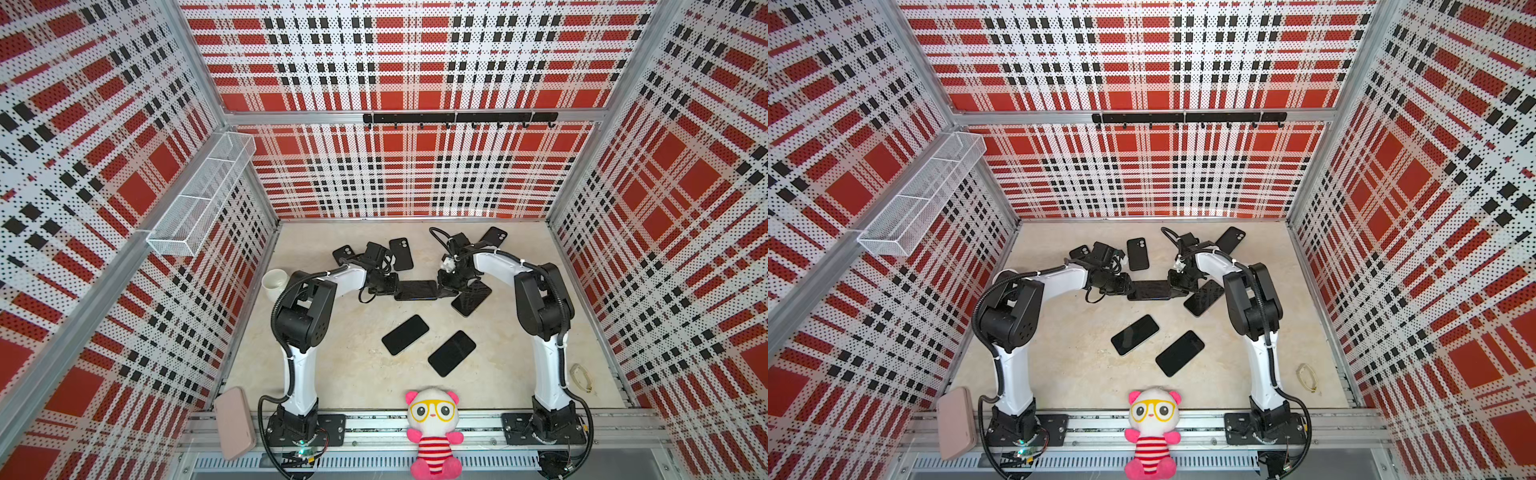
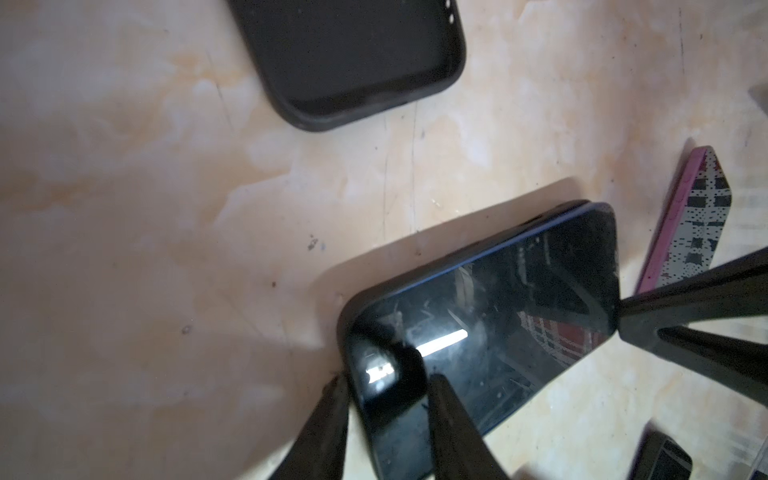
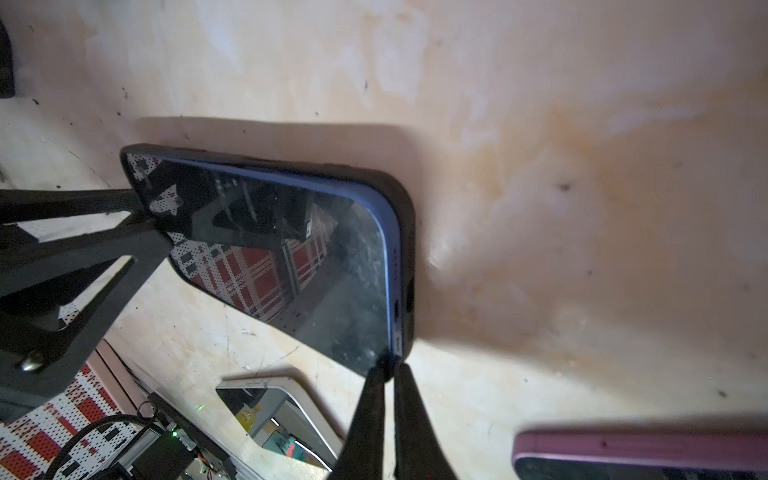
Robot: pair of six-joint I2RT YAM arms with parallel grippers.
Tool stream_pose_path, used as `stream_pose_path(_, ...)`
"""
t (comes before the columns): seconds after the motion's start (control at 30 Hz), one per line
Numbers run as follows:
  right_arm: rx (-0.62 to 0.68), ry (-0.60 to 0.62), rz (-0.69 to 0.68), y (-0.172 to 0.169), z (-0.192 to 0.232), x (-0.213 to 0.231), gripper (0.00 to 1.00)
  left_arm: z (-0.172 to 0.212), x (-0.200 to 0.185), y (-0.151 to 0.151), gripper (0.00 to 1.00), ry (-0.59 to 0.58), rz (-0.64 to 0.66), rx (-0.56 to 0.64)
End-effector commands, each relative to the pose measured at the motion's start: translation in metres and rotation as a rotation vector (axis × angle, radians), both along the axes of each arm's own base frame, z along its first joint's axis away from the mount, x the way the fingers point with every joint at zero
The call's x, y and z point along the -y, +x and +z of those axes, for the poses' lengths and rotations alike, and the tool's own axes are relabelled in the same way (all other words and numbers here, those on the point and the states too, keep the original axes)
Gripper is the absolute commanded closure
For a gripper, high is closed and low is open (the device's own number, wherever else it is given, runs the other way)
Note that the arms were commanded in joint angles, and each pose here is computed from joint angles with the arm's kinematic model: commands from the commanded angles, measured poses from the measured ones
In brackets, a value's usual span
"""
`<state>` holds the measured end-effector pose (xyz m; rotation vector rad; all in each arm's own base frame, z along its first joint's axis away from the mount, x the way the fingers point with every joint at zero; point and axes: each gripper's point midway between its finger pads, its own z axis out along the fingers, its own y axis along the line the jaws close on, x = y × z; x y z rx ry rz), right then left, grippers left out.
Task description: Put the phone into the phone case
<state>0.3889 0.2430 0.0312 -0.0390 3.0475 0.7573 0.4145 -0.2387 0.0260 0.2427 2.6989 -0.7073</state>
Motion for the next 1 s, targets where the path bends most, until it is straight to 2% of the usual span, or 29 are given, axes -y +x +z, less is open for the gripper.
stream_pose_path(0.0, -0.064, -0.031, 0.021, -0.021, -0.042, -0.010, 0.90, -0.030, 0.011, -0.031, 0.65, 0.006, -0.057, -0.121)
stream_pose_path(0.33, -0.068, -0.150, -0.004, -0.028, -0.072, -0.003, 0.88, -0.031, 0.013, -0.032, 0.65, 0.003, -0.062, -0.123)
stream_pose_path(0.7, -0.216, -0.335, 0.013, -0.073, -0.142, 0.012, 0.90, -0.033, 0.018, -0.035, 0.65, -0.004, -0.073, -0.131)
stream_pose_path(0.87, -0.278, -0.371, 0.030, -0.095, -0.171, 0.016, 0.90, -0.035, 0.021, -0.038, 0.65, -0.008, -0.082, -0.140)
stream_pose_path(0.97, -0.277, -0.390, 0.030, -0.098, -0.174, 0.017, 0.91, -0.034, 0.022, -0.039, 0.65, -0.011, -0.083, -0.141)
